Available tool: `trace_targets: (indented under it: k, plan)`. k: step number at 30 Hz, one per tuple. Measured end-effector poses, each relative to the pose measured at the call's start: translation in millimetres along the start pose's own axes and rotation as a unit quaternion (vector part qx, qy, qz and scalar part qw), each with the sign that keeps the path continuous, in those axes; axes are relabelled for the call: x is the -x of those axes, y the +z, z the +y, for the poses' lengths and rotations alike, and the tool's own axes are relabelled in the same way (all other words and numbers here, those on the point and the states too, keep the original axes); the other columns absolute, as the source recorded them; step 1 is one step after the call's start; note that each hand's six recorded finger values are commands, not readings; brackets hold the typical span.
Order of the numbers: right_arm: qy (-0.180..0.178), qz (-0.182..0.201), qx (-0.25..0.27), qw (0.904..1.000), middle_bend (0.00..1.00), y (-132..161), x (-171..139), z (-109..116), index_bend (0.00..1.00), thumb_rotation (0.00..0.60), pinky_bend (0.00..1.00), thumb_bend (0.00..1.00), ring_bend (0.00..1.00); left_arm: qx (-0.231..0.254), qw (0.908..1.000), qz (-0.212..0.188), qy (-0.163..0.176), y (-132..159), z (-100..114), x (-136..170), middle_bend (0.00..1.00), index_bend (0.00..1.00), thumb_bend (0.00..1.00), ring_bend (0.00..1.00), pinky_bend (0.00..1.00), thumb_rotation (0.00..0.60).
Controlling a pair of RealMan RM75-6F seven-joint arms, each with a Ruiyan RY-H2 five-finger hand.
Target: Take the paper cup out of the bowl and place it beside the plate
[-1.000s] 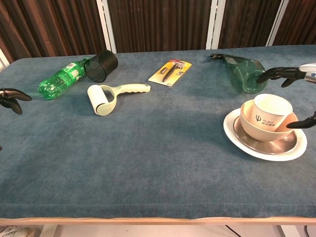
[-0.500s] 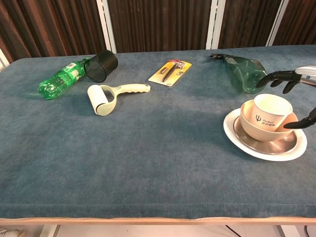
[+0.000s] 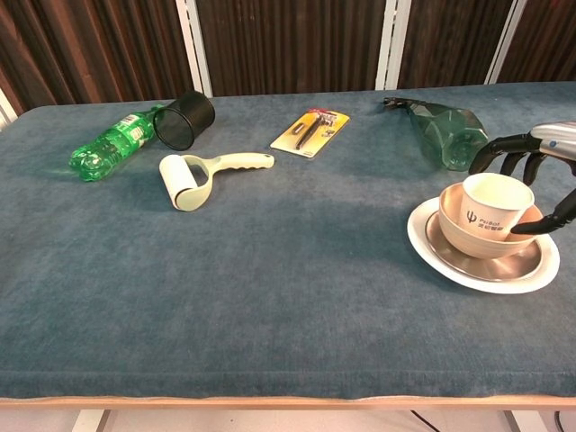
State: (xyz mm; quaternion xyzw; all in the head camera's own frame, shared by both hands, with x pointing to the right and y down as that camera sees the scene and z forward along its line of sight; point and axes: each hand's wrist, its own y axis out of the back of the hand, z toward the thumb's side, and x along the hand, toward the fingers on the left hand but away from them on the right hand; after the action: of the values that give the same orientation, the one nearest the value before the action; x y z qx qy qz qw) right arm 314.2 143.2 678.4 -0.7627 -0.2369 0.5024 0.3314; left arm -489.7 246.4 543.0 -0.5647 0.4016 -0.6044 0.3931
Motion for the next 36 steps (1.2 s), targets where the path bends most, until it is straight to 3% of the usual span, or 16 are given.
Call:
trace_targets:
  k: [15, 25, 36]
  plan:
    - [-0.016, -0.013, -0.021, 0.9996, 0.44, -4.4, -0.2, 0.3, 0.57, 0.6, 0.68, 0.09, 0.56, 0.003, 0.9999, 0.003, -0.016, -0.6, -3.2, -2.7, 0.27, 0.15, 0.22, 0.25, 0.43, 0.6]
    - [-0.041, -0.01, -0.021, 0.9989, 0.45, -3.3, -3.8, 6.1, 0.61, 0.6, 0.69, 0.09, 0.57, 0.005, 0.9998, 0.004, -0.018, -1.4, -2.8, -2.9, 0.27, 0.15, 0.22, 0.25, 0.43, 0.6]
    - [-0.09, 0.009, 0.004, 0.9959, 0.45, 5.6, -26.0, 33.6, 0.61, 0.6, 0.69, 0.09, 0.57, 0.009, 0.9997, 0.007, -0.02, -3.4, -2.2, -3.3, 0.27, 0.15, 0.22, 0.25, 0.43, 0.6]
